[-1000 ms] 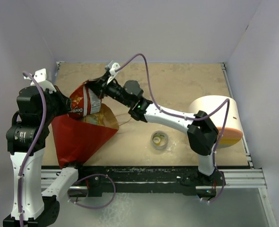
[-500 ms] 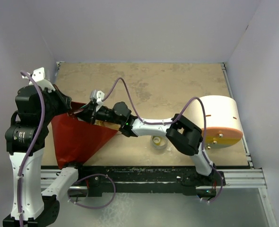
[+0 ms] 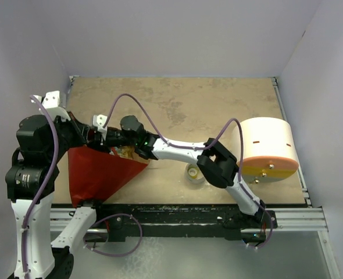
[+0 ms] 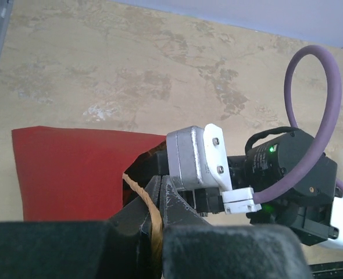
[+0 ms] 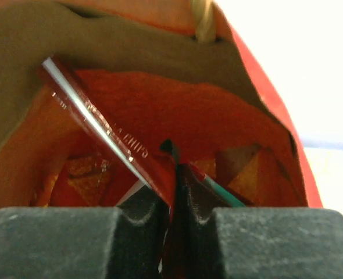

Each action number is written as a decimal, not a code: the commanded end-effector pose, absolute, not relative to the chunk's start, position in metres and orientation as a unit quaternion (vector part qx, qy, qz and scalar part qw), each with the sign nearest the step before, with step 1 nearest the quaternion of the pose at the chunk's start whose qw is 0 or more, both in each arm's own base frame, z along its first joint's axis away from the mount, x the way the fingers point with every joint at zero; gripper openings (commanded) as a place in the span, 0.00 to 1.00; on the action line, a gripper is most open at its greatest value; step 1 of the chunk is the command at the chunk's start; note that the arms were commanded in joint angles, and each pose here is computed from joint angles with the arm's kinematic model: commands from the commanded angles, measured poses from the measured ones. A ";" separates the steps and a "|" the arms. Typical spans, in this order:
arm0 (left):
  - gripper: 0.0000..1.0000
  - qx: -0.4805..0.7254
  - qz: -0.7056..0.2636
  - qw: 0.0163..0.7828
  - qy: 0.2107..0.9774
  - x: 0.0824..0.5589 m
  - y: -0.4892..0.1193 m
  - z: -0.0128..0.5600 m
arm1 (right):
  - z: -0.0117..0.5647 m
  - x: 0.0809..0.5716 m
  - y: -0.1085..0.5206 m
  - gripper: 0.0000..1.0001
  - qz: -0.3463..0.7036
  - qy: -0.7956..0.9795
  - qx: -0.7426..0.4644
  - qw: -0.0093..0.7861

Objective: Take the snacks out of the paper bag
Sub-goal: Place the snack in the paper bag, then take out the snack from the paper bag, then place the snack at the center of the board.

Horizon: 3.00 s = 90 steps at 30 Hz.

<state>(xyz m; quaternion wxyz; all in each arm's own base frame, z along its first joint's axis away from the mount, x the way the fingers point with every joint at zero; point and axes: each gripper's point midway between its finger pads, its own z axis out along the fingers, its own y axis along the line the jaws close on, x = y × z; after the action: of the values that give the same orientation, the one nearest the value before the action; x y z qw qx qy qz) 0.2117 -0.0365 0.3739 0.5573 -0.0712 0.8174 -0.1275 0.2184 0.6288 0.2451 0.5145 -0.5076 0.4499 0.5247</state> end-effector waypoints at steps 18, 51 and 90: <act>0.00 -0.128 -0.089 0.671 0.725 0.214 -0.007 0.437 | 0.282 0.231 0.494 1.00 0.414 0.608 -0.448 0.508; 0.00 -0.164 -0.079 0.667 0.722 0.215 0.002 0.436 | 0.273 0.244 0.462 0.00 0.450 0.410 -0.575 0.547; 0.00 -0.183 -0.084 0.656 0.728 0.214 0.003 0.429 | 0.319 0.435 0.337 0.00 0.292 0.751 -0.098 0.585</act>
<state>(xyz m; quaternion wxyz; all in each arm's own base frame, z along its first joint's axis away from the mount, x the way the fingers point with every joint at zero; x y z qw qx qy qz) 0.2113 0.0041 0.3720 0.5768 -0.1797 0.7951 -0.0537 0.4257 0.3285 0.2748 0.5581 -0.1436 0.7798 0.2447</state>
